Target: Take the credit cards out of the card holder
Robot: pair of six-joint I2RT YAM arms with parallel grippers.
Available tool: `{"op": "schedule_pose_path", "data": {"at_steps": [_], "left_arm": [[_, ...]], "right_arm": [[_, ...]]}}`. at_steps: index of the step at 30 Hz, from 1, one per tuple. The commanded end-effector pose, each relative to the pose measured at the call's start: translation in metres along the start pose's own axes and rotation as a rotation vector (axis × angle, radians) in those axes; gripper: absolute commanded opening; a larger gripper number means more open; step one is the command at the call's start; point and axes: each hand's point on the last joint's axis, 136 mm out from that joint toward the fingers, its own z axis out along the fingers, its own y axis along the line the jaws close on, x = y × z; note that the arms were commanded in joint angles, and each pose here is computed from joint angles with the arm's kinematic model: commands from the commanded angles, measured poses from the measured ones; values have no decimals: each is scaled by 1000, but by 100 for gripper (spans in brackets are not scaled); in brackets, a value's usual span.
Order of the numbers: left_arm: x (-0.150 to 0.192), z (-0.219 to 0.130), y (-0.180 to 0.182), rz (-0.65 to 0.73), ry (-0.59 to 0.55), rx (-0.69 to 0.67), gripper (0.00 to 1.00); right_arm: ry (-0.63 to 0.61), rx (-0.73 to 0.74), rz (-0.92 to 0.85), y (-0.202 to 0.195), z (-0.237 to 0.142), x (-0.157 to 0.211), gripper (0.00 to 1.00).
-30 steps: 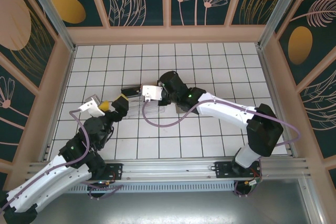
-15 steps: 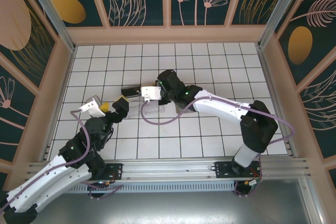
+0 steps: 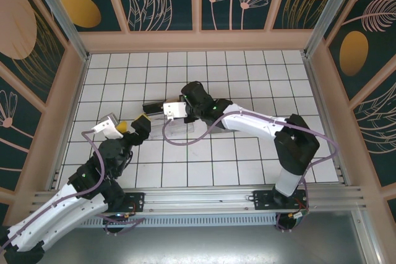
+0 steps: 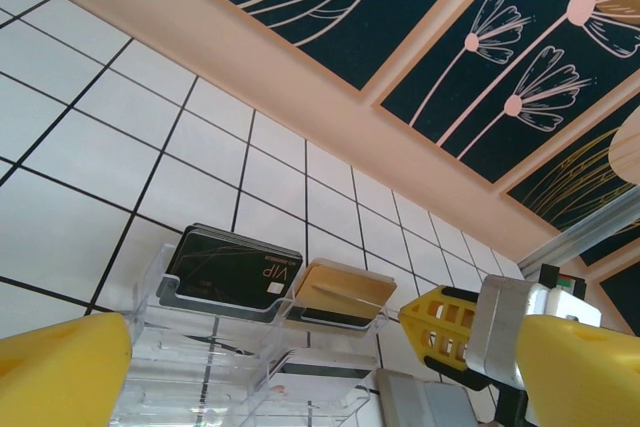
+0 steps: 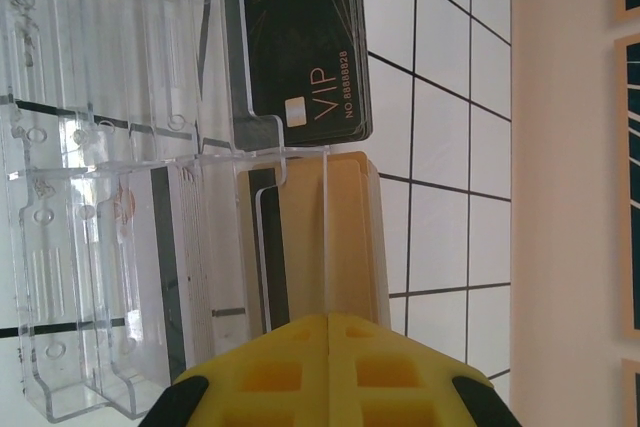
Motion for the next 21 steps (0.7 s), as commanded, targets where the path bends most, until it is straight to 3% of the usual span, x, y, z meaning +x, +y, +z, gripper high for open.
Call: {"op": "schedule_pose_path", "data": {"at_steps": [1,16,18,21], "left_arm": [[-6,-2,4,17,-21,-19,99],[-6,-4,6,17,-23,-18,99],[-5,-4,6,18,-20,-17,99],[-5,-4,5,15,-19,-14,99]], "right_arm": [[-6,1,-8,-6,3,-3,0],[14,-26,8,4,16,0,0],[17,-30,12,5,17,1,15],[26,-19,15,3,17,3,27]]}}
